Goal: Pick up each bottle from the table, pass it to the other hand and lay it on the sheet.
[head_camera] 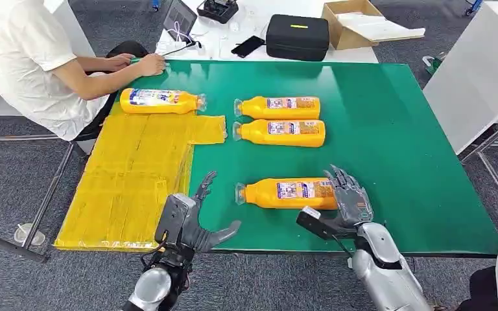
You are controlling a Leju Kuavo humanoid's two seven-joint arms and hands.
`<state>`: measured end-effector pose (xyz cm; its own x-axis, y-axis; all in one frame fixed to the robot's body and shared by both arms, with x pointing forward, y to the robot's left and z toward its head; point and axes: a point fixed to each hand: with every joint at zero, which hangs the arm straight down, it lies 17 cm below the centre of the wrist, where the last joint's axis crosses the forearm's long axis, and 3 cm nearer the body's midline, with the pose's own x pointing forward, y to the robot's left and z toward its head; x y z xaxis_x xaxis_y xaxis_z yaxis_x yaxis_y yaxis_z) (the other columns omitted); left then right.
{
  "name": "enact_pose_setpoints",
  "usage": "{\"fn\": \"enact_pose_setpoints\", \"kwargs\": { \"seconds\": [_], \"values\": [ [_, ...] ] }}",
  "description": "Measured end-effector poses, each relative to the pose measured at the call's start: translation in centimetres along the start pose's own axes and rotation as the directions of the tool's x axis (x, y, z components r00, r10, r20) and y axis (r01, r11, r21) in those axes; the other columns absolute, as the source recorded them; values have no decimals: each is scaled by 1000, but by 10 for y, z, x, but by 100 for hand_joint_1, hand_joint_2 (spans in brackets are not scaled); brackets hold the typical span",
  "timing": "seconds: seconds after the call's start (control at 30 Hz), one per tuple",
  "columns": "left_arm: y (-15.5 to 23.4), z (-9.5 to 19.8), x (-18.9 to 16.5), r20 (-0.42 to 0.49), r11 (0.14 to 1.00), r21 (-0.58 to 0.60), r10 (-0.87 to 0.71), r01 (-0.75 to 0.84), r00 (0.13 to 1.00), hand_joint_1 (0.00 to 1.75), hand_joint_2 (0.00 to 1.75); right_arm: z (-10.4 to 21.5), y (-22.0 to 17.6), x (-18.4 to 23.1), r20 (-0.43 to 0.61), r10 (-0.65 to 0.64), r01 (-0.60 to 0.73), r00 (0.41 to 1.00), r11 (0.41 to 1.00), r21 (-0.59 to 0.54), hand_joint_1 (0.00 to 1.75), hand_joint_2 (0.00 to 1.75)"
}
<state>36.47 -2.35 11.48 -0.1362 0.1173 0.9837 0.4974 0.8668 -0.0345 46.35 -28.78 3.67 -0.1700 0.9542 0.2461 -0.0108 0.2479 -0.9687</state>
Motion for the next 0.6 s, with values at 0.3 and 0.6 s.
{"fn": "enact_pose_setpoints", "kwargs": {
  "seconds": [0.3,0.6],
  "values": [
    [-2,1,-2,-6,1000,-9,3,-3,1000,0,175,1,3,10,24,33,-33,999,999,-8,0,175],
    [-3,1,-3,-7,1000,-11,7,-8,1000,0,175,0,6,14,33,14,-14,999,1000,9,0,175]
  ]
}}
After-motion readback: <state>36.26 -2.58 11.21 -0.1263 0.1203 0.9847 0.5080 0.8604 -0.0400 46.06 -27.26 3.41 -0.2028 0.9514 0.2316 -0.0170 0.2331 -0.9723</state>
